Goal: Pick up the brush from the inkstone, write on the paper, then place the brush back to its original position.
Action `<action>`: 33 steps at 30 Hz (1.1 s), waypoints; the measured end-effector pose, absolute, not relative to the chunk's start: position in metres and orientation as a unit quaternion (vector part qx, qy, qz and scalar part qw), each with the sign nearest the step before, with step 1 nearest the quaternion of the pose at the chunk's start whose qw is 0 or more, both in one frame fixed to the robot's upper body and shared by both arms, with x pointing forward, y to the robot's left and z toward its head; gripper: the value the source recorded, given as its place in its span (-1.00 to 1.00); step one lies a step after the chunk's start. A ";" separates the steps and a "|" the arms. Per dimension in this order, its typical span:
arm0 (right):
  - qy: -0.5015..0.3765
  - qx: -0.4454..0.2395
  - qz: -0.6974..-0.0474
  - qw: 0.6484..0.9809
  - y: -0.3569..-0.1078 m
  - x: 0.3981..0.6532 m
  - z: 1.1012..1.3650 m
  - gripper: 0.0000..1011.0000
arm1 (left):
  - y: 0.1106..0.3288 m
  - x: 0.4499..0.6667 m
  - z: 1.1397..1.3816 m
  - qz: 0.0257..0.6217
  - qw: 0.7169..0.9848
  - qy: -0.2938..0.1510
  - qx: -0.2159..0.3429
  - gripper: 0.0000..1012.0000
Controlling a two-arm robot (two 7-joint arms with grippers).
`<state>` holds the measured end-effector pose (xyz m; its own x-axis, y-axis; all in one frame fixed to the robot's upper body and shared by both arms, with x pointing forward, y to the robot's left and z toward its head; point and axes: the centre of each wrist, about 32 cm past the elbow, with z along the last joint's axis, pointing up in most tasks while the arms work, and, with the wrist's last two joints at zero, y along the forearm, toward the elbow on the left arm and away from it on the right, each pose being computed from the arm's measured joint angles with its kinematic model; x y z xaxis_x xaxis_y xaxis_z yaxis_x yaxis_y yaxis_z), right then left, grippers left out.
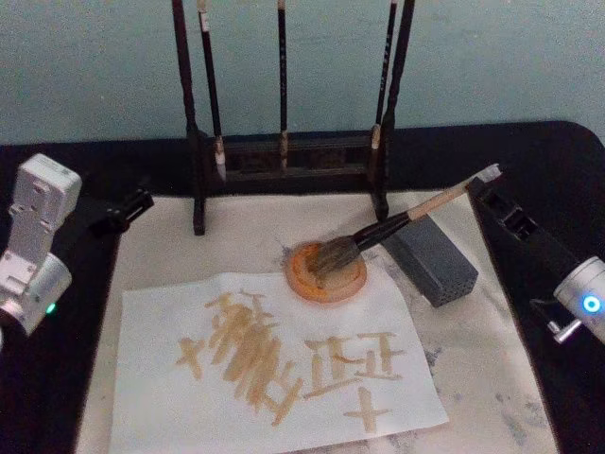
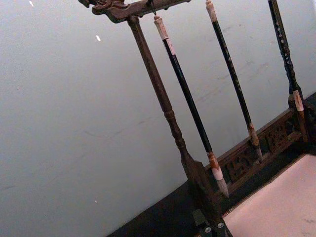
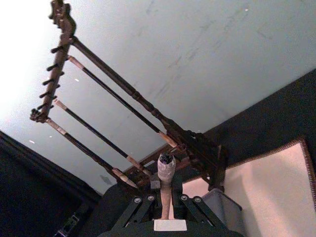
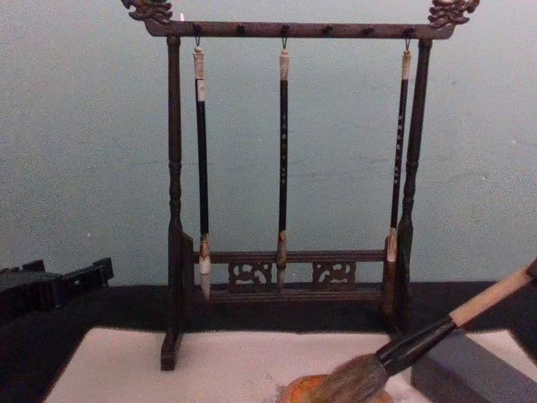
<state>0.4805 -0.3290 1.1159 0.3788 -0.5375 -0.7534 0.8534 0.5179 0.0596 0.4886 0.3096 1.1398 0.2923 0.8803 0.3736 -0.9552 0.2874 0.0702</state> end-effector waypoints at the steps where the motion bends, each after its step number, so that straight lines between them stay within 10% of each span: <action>1: 0.346 0.227 -0.434 0.800 -0.329 0.479 1.117 -0.74 | 0.310 0.489 1.140 0.580 0.791 -0.132 0.141 0.98; 33: 0.370 0.235 -0.420 0.795 -0.326 0.478 1.107 -0.74 | 0.310 0.489 1.140 0.580 0.791 -0.132 0.141 0.98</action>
<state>0.4784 -0.3260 1.1067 0.3742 -0.4944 -0.7846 0.8411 0.5372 0.0625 0.4886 0.3096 1.1398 0.2923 0.8803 0.3737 -0.9552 0.2874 0.0703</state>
